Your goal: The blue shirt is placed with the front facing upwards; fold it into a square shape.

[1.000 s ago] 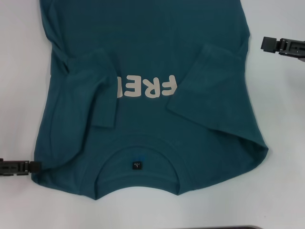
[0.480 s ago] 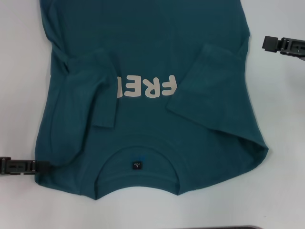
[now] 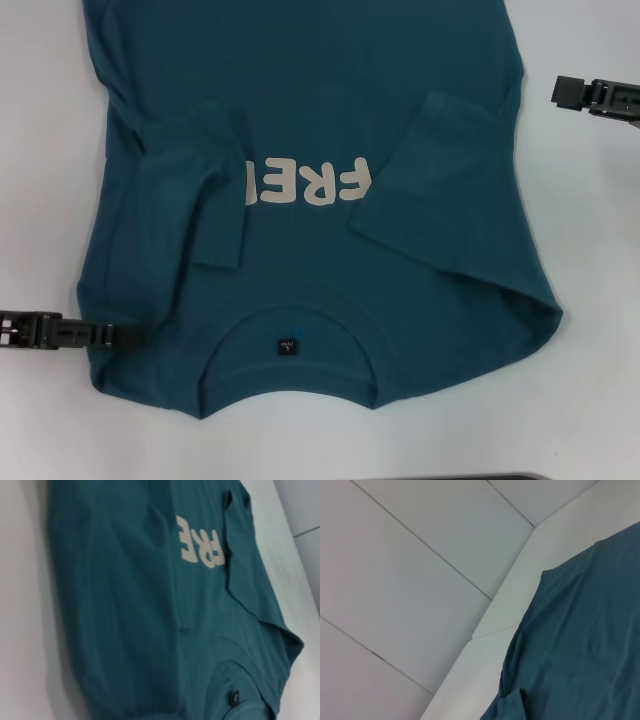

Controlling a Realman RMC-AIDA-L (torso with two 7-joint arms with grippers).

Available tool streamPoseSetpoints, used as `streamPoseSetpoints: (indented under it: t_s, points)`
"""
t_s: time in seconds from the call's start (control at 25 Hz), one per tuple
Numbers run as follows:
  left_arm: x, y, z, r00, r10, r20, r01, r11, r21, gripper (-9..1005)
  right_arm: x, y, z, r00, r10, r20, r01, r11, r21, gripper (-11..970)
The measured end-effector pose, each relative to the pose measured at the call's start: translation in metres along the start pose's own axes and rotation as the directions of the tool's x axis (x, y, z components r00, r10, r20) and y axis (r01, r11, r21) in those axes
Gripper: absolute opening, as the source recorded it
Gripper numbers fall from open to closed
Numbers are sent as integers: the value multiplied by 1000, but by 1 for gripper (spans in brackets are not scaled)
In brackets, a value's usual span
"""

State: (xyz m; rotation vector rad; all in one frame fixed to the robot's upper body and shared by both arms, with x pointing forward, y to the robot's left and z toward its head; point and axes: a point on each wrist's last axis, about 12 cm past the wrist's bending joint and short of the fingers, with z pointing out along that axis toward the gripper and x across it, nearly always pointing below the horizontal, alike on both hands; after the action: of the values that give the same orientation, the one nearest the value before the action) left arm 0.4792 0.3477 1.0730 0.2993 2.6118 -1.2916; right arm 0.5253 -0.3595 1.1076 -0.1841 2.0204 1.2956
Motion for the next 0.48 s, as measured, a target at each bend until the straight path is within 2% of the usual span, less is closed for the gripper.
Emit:
streamPoseSetpoints:
  t_s: [0.2, 0.48]
  points:
    - [-2, 0, -2, 1000, 9, 1, -9, 1000, -8, 752, 0, 0, 0, 1000, 1, 0, -1, 1000, 1, 548]
    - [3, 8, -19, 1000, -11, 19, 12, 999, -52, 752, 0, 0, 0, 1000, 0, 1, 0, 1000, 2, 548]
